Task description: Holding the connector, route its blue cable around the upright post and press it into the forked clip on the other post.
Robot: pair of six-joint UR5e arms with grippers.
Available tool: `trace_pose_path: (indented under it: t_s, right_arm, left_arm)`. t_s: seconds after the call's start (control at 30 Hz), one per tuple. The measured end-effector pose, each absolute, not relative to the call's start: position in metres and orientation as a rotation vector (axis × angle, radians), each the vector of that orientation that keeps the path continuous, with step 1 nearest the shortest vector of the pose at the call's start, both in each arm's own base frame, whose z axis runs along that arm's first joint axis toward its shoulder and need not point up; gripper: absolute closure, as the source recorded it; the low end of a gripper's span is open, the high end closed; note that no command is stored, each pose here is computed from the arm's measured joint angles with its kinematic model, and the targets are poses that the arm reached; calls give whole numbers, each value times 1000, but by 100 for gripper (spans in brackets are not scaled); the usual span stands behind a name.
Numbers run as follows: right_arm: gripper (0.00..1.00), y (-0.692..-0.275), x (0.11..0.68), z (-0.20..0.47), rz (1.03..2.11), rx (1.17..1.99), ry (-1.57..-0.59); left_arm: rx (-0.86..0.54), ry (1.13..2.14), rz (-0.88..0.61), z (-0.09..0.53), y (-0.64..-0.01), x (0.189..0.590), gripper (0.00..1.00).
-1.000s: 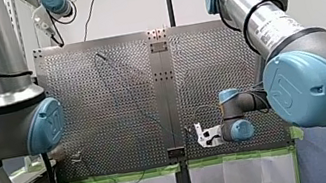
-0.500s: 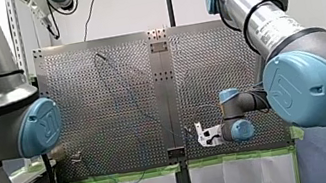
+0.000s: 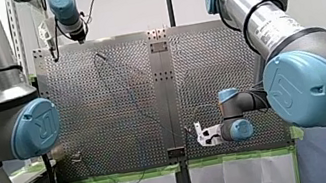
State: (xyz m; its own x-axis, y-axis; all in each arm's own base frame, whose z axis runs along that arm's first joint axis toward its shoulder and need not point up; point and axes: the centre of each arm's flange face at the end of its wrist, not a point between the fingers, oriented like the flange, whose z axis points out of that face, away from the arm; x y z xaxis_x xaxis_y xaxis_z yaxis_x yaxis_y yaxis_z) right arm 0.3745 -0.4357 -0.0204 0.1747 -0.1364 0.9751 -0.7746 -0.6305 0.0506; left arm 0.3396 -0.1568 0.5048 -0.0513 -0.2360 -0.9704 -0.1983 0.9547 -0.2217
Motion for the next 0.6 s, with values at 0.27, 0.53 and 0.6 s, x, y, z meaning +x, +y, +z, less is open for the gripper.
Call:
trace_pose_path:
  t_s: [0.27, 0.53, 0.6]
  right_arm:
    - [100, -436, 375, -20, 1488, 1901, -856]
    - [100, -434, 377, -20, 1491, 1903, -852]
    - [100, -434, 378, -20, 1492, 1904, -851]
  left_arm:
    - [-253, 1756, 30, 477, -163, 326, 0]
    - [-206, 1826, 144, 472, -161, 313, 0]
    - [-195, 1841, 172, 471, -161, 310, 0]
